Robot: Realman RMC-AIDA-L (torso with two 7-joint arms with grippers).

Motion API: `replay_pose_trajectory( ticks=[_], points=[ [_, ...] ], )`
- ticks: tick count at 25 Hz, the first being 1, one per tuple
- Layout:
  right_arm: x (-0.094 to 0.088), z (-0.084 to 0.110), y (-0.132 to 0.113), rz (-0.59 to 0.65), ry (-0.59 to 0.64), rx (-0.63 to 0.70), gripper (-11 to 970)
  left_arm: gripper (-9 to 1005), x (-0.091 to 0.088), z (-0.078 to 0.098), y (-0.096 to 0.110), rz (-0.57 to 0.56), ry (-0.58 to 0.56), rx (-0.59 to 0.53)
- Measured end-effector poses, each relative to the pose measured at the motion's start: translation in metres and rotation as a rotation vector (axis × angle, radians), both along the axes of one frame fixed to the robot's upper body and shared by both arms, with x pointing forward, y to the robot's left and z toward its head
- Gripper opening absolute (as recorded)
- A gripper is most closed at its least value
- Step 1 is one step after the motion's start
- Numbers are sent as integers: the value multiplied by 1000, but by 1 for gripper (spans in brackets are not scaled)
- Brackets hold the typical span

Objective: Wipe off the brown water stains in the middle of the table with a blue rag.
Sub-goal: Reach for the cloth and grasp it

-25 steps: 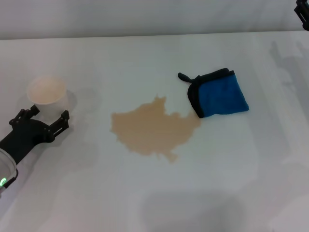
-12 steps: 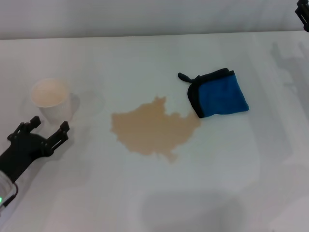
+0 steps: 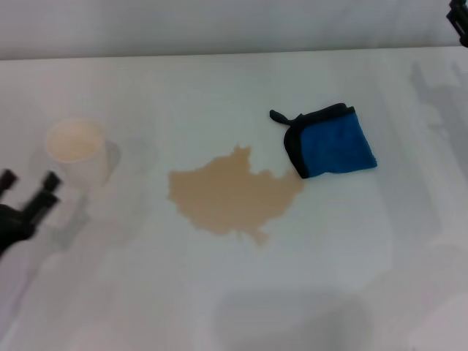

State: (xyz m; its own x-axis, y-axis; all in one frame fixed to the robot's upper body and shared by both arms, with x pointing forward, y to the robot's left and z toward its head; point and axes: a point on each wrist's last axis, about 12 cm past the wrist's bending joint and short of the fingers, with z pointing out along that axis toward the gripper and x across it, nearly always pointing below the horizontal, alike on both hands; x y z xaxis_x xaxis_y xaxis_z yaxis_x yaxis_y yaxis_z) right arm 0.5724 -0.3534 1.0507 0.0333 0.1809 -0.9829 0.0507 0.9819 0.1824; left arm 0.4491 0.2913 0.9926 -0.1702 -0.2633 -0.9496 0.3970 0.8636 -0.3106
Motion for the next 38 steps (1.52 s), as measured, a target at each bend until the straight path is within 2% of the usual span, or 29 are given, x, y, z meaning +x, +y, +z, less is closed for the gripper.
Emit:
replay_pose_trajectory(
  ticks=[3,8,14,17,20,25,31,34,38],
  points=[
    [6,0,6,48,38,-17,853,877,-4,6,16,84,-44,-46],
    [28,8,26,182,135,-89,852,877,-10,11,35,180,-84,-37],
    [53,35,57,323,216,-236,852,877,-20,7,48,267,-67,-40],
    [61,49,71,373,212,-288,851,877,-21,6,50,287,-62,-44],
    [68,61,80,401,212,-264,851,877,-21,6,50,291,-60,-45],
    [79,73,87,502,270,-168,842,877,-15,8,50,302,-75,-52],
    [82,82,80,762,458,-36,841,877,-2,15,51,312,-105,-58],
    [82,86,81,887,602,-85,840,877,8,16,49,310,-100,-55],
    [82,92,87,952,728,-183,839,877,19,17,46,305,-87,-44]
  ],
)
